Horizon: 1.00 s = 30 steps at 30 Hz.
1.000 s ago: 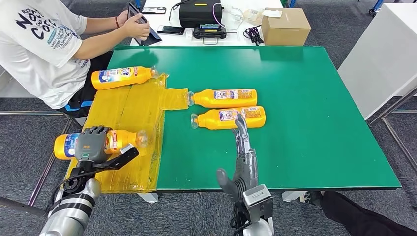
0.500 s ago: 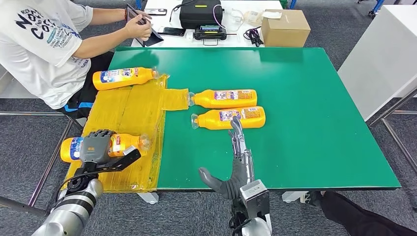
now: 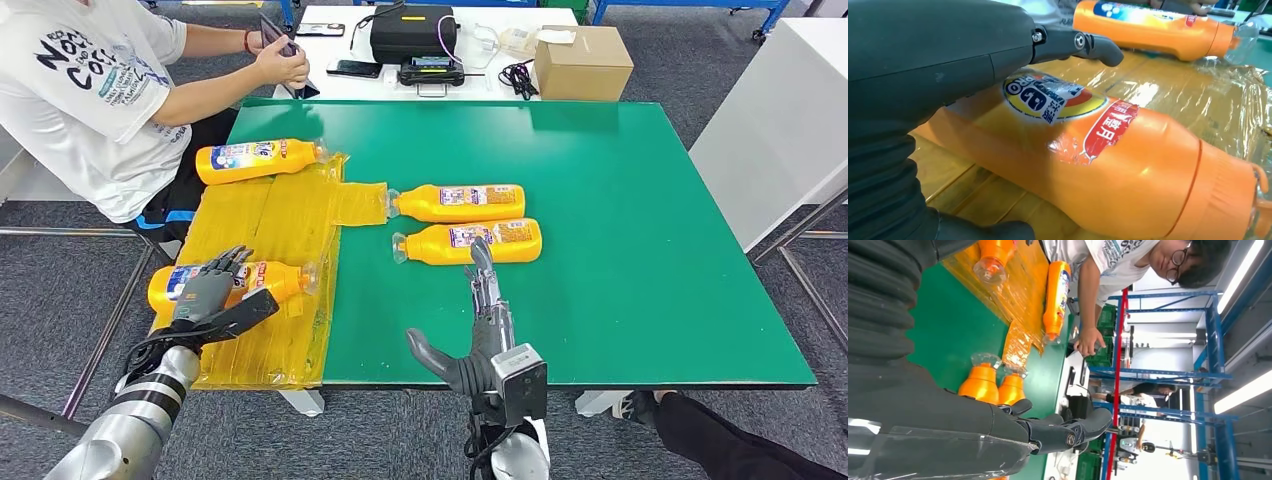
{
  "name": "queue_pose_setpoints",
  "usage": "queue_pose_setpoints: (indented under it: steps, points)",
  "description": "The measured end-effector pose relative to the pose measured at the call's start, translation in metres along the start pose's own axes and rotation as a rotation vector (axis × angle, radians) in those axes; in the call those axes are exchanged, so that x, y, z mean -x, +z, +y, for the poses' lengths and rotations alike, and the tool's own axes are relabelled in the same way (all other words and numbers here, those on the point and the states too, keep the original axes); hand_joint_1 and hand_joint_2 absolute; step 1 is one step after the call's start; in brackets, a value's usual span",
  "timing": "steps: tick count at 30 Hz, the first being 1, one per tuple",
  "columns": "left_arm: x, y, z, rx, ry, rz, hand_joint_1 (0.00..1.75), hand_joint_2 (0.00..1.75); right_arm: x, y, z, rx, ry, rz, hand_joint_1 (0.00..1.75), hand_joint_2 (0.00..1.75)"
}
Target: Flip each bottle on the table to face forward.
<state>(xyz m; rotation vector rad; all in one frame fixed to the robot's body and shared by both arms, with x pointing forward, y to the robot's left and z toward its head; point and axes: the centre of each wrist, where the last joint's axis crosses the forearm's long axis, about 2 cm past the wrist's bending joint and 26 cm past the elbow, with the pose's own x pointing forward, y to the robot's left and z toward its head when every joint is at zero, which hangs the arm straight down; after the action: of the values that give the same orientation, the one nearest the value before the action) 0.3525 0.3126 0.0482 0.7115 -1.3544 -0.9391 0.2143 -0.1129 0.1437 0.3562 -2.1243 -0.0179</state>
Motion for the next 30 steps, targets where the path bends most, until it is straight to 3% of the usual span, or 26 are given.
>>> queue_pose_setpoints:
  steps: [11,21,25,30]
  points:
    - [0.008,-0.001,0.005,0.116,0.199,0.001,0.00,1.75,0.010,-0.003,0.001,0.020,-0.014,0.057,0.00,1.75]
    - [0.015,0.008,0.002,0.170,0.782,-0.087,0.00,1.75,0.018,-0.001,0.002,0.035,-0.018,0.095,0.00,1.75]
    - [0.016,0.014,-0.002,0.127,0.890,-0.119,0.00,1.75,0.020,0.000,0.002,0.036,-0.016,0.102,0.00,1.75]
    - [0.004,0.029,-0.017,0.022,1.209,-0.176,0.00,1.75,0.023,0.002,0.003,0.040,-0.011,0.108,0.00,1.75]
